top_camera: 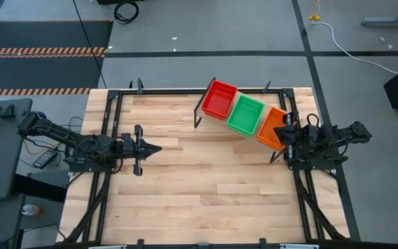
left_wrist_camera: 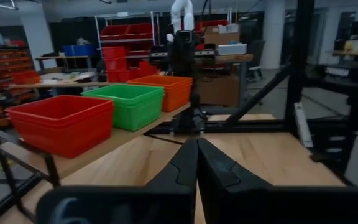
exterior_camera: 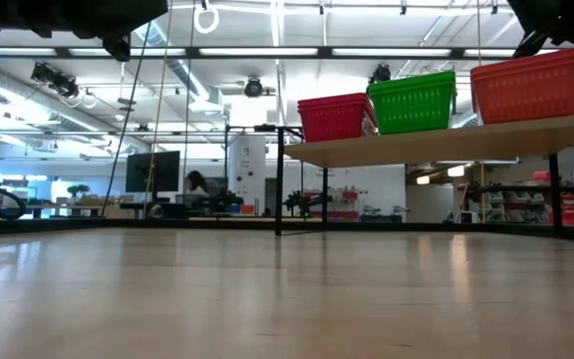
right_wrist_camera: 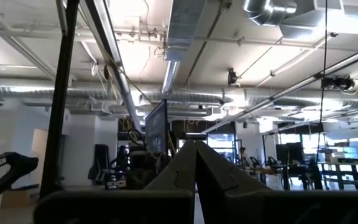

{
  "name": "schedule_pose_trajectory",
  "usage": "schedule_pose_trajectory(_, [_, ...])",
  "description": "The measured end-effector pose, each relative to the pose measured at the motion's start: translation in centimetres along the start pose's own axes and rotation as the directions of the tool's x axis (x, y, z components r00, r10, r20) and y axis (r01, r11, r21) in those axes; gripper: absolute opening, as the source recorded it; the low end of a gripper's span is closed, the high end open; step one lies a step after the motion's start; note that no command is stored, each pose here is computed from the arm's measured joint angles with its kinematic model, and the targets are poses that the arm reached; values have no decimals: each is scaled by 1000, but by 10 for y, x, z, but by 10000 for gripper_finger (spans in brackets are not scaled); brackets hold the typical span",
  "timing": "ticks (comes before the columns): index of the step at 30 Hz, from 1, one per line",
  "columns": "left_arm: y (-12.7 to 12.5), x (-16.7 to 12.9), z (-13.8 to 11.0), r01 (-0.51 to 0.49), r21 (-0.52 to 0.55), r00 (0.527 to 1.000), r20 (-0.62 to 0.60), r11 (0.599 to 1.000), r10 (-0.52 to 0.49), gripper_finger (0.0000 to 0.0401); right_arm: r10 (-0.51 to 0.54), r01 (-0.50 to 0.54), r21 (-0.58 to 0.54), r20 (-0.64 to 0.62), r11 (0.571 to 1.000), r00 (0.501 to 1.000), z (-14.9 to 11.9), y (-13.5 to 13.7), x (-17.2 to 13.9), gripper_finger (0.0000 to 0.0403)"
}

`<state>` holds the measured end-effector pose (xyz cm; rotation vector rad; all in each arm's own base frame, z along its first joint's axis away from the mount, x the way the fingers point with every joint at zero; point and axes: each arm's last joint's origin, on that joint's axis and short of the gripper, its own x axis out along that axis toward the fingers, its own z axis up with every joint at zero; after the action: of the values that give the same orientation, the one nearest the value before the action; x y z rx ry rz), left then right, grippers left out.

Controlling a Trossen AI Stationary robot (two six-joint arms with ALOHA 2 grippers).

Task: Stack baskets on shelf by color
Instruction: Return to Home Position

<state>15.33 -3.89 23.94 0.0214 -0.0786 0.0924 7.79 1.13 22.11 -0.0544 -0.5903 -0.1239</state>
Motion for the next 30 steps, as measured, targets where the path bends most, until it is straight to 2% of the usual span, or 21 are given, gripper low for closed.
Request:
schedule_pose_trajectory(5, [0,0,-2,1,43,1000,-20,999,0,4,3,-3,-5,-15,1000,1000,-1,0,0,10])
schedule_pose_trajectory(9, [0,-1,-13,16,61,992,-129,998,-8,5,8,-9,-12,-36,1000,999,-4,1,0,10])
schedule_pose_trajectory(12, [0,-1,-17,18,54,986,-167,998,-9,5,12,-13,-18,-54,1000,998,-5,1,0,10])
schedule_pose_trajectory(17, [-2,-1,-15,81,11,986,-148,997,-78,5,14,-16,-20,-62,1000,998,-6,1,0,10])
schedule_pose_trajectory(20, [-3,-1,-13,81,4,989,-124,997,-80,5,14,-16,-20,-62,1000,998,-6,1,0,10])
schedule_pose_trajectory(23, [-1,-2,-17,40,18,991,-126,999,-37,3,14,-16,-20,-62,1000,998,-6,1,0,10])
schedule_pose_trajectory(27, [9,-18,-41,-64,-2,996,-66,998,64,2,14,-16,-20,-62,1000,998,-6,1,0,10])
schedule_pose_trajectory(30, [15,-31,-45,-35,-58,998,44,998,37,2,14,-16,-20,-62,1000,998,-6,1,0,10])
